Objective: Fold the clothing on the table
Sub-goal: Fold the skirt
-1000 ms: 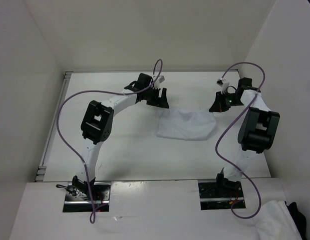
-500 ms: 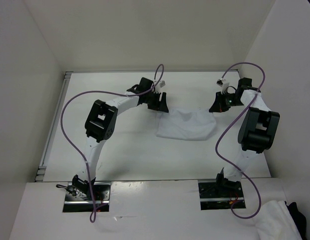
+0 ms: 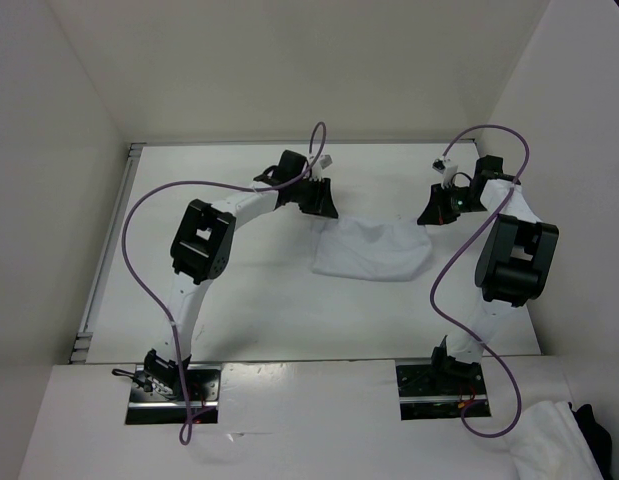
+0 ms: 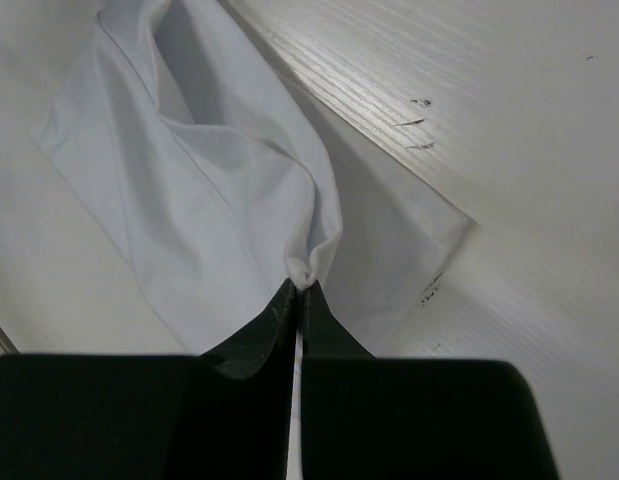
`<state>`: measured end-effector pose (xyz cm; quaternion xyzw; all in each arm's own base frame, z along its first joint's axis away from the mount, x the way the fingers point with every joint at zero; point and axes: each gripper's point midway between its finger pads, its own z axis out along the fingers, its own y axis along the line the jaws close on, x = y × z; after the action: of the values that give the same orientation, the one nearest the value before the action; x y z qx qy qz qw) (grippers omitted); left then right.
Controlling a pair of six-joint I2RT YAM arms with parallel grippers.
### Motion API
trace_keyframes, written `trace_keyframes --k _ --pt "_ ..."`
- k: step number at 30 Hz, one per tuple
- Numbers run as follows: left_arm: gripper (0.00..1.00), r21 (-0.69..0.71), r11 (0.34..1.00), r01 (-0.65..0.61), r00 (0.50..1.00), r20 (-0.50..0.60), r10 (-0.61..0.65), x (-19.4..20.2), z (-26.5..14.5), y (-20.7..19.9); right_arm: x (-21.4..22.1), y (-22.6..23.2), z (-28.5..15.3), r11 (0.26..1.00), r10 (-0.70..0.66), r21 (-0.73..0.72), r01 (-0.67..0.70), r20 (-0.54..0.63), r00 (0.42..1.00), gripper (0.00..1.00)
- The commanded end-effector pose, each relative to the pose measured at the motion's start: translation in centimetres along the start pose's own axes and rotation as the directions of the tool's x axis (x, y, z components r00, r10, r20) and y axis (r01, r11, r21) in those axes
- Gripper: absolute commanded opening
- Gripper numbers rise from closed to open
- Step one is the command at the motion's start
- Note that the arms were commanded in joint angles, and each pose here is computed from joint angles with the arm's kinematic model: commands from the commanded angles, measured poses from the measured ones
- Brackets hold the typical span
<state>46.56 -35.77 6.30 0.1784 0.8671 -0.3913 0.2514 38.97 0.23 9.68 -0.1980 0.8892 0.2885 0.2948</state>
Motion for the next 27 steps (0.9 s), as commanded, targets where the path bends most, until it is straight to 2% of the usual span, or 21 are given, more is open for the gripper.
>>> trace_keyframes --k 1,5,6,7,12,17,20,22,24,25,27 --pt "0.44 0.072 0.997 -0.035 0.998 0.047 0.032 -1.7 0.6 -1.5 -0.9 0.6 -0.1 1.000 0.000 -0.024 0.001 0.012 1.000 0.00" --pt "0.18 0.087 0.996 -0.020 0.999 0.033 0.017 -1.1 0.9 -1.4 -0.9 0.6 -0.1 1.000 0.000 -0.024 0.001 0.012 1.000 0.00" --pt "0.03 0.087 0.996 -0.020 0.999 0.033 0.017 -1.1 0.9 -1.4 -0.9 0.6 -0.1 1.000 0.000 -0.024 0.001 0.012 1.000 0.00" --pt "0.00 0.088 0.996 -0.011 0.999 0.032 0.008 -1.1 0.9 -1.4 -0.9 0.6 -0.1 1.000 0.000 -0.024 0.001 0.012 1.000 0.00" --pt "0.00 0.061 0.998 -0.024 0.998 0.051 0.021 -1.8 0.4 -1.5 -0.8 0.7 -0.2 0.999 0.015 -0.028 -0.015 0.006 1.000 0.00" --pt "0.00 0.060 0.995 -0.078 0.993 0.090 0.073 -3.5 -2.8 -4.0 -0.3 1.7 -0.6 0.998 0.023 -0.050 -0.024 -0.011 1.000 0.00" --pt "0.00 0.059 0.990 -0.125 0.988 0.102 0.118 -3.6 -5.4 -5.7 0.1 2.8 -1.7 0.998 -0.043 -0.047 0.042 -0.021 0.999 0.00" --pt "0.00 0.055 0.990 -0.132 0.987 0.094 0.127 -2.9 -6.7 -6.2 0.4 4.0 -3.0 0.990 -0.137 -0.035 0.136 -0.016 0.990 0.00" --pt "0.00 0.072 0.983 -0.166 0.980 0.124 0.156 -3.5 -9.2 -8.4 1.4 5.3 -3.7 0.982 -0.183 -0.038 0.183 -0.015 0.983 0.00" --pt "0.00 0.071 0.982 -0.176 0.978 0.126 0.166 -3.4 -10.0 -8.8 0.8 6.3 -5.0 0.970 -0.244 -0.002 0.244 0.008 0.970 0.00" --pt "0.00 0.079 0.979 -0.190 0.975 0.134 0.178 -2.6 -11.7 -10.3 0.9 7.3 -5.8 0.960 -0.279 0.017 0.279 0.025 0.960 0.00"
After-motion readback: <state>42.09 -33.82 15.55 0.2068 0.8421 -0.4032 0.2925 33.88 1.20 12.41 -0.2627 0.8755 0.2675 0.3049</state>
